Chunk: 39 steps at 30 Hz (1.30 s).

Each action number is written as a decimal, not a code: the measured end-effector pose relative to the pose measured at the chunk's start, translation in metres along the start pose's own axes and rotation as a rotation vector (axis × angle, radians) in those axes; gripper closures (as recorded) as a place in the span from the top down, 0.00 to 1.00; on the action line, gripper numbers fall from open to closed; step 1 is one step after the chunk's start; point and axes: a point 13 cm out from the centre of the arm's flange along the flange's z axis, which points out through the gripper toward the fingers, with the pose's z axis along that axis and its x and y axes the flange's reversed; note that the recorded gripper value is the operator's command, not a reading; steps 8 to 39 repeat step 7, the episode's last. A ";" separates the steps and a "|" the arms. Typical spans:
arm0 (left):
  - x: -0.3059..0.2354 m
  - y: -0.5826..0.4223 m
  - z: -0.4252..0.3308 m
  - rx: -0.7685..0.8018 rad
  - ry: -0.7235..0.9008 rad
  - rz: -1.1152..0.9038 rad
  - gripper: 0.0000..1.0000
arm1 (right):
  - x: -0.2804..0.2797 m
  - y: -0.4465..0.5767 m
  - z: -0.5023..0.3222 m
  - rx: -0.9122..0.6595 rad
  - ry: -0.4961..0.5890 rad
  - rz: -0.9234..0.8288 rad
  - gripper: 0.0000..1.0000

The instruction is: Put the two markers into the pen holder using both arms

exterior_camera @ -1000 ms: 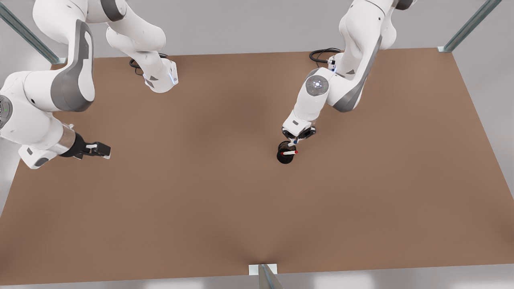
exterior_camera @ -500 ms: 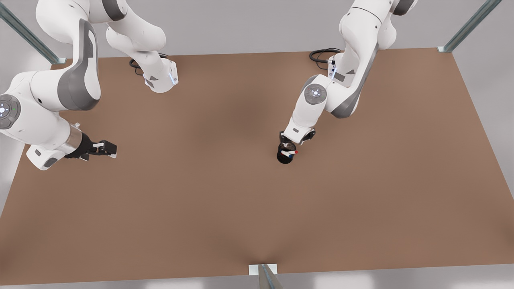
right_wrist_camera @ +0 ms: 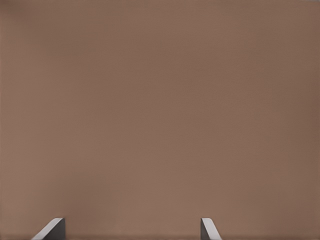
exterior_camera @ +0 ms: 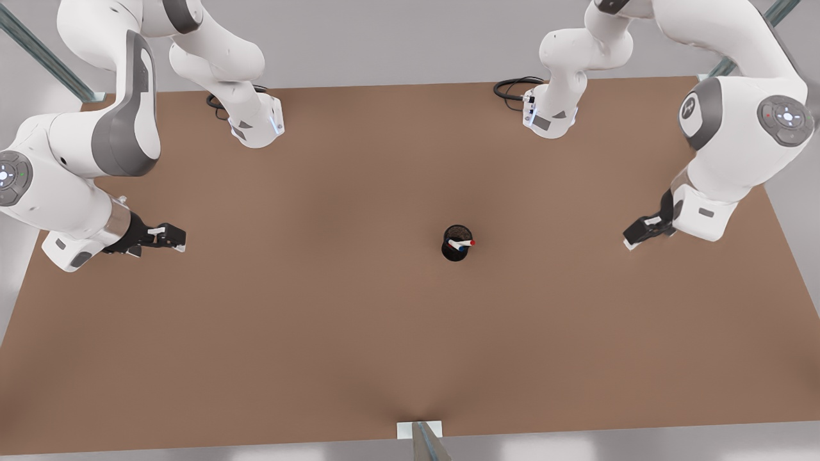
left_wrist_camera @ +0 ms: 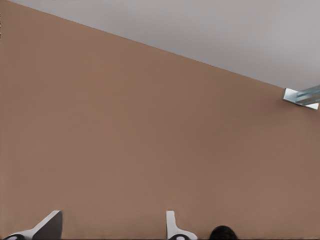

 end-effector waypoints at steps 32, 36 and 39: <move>0.027 0.010 0.002 -0.042 0.106 0.152 1.00 | 0.000 -0.003 0.001 0.002 0.002 -0.002 1.00; 0.027 0.010 0.002 -0.042 0.106 0.152 1.00 | 0.000 -0.003 0.001 0.002 0.002 -0.002 1.00; 0.027 0.010 0.002 -0.042 0.106 0.152 1.00 | 0.000 -0.003 0.001 0.002 0.002 -0.002 1.00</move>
